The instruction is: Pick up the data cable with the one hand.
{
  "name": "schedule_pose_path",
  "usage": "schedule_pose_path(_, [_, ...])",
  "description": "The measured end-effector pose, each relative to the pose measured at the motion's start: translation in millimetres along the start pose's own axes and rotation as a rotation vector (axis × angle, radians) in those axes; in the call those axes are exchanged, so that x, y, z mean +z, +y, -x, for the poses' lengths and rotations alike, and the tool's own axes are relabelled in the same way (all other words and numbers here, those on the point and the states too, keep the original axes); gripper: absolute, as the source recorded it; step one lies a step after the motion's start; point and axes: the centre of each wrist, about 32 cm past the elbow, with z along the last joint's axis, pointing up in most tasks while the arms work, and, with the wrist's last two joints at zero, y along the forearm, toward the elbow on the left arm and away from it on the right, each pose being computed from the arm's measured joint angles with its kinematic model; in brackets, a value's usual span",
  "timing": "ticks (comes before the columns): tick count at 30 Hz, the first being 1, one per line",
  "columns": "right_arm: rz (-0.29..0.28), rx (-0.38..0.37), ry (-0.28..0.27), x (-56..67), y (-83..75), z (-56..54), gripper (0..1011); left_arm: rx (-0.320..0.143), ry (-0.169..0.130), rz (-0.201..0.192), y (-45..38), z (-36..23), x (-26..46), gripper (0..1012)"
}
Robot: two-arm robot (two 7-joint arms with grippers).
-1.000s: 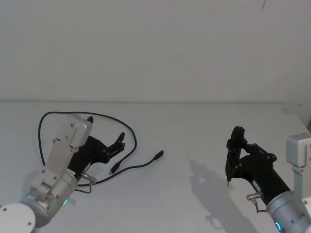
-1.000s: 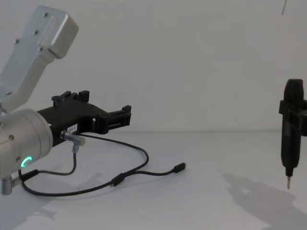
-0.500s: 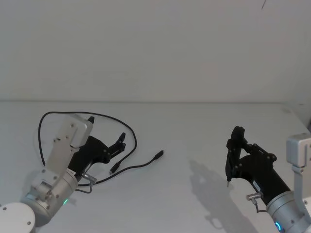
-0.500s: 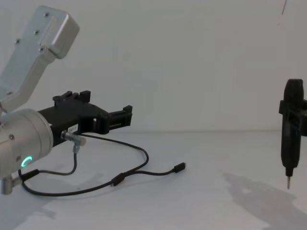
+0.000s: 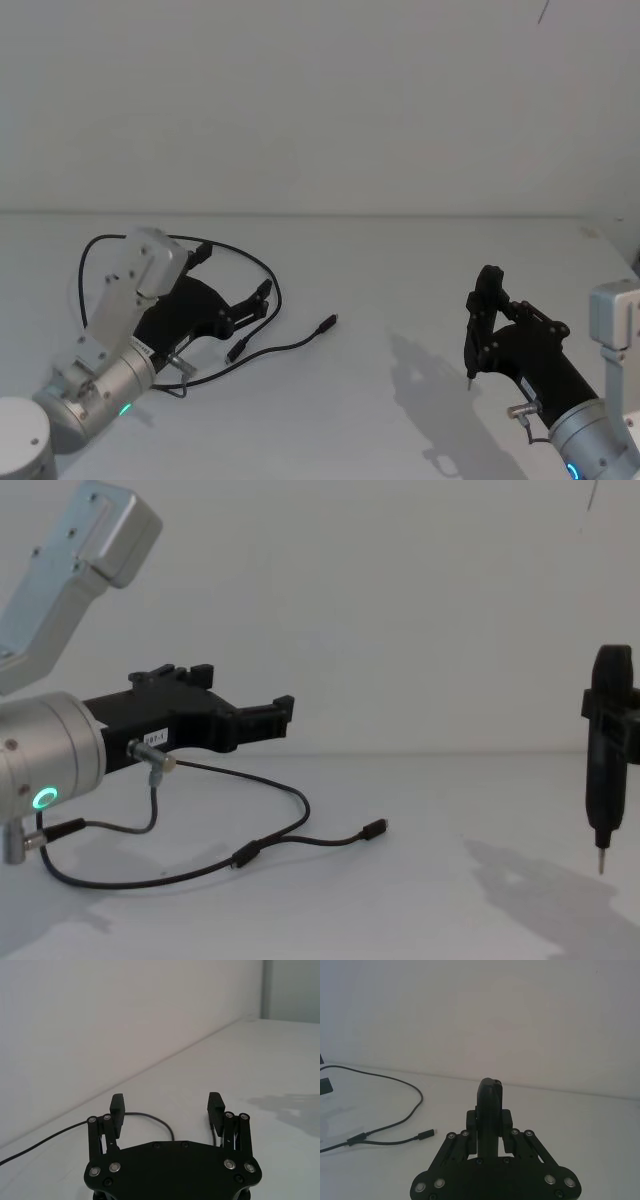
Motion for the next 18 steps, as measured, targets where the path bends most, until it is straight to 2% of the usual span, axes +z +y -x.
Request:
schedule_pose_path(3, [0.000, 0.000, 0.000, 0.0, 0.0, 0.0, 279, -0.051, 0.011, 0.005, -1.4, -7.9, 0.2, 1001])
schedule_pose_path(5, [0.000, 0.000, 0.000, 0.0, 0.0, 0.0, 279, -0.070, 0.017, 0.006, -2.0, -11.0, 0.0, 1001])
schedule_pose_path(6, [0.000, 0.000, 0.000, 0.0, 0.0, 0.0, 279, -0.094, 0.024, 0.006, -2.7, -14.6, -0.5, 1001])
schedule_pose_path(9, [0.000, 0.000, 0.000, 0.0, 0.0, 0.0, 279, -0.130, 0.035, 0.006, -3.6, -19.8, -1.3, 1001])
schedule_pose_path(12, [0.000, 0.000, 0.000, 0.0, 0.0, 0.0, 279, -0.173, 0.052, 0.004, -4.8, -26.1, -2.9, 1001])
schedule_pose_path(15, [0.000, 0.000, 0.000, 0.0, 0.0, 0.0, 279, -0.232, 0.081, -0.005, -6.2, -34.0, -6.2, 1001])
schedule_pose_path(18, [0.000, 0.000, 0.000, 0.0, 0.0, 0.0, 279, -0.267, 0.098, -0.017, -7.2, -38.4, -9.1, 1001])
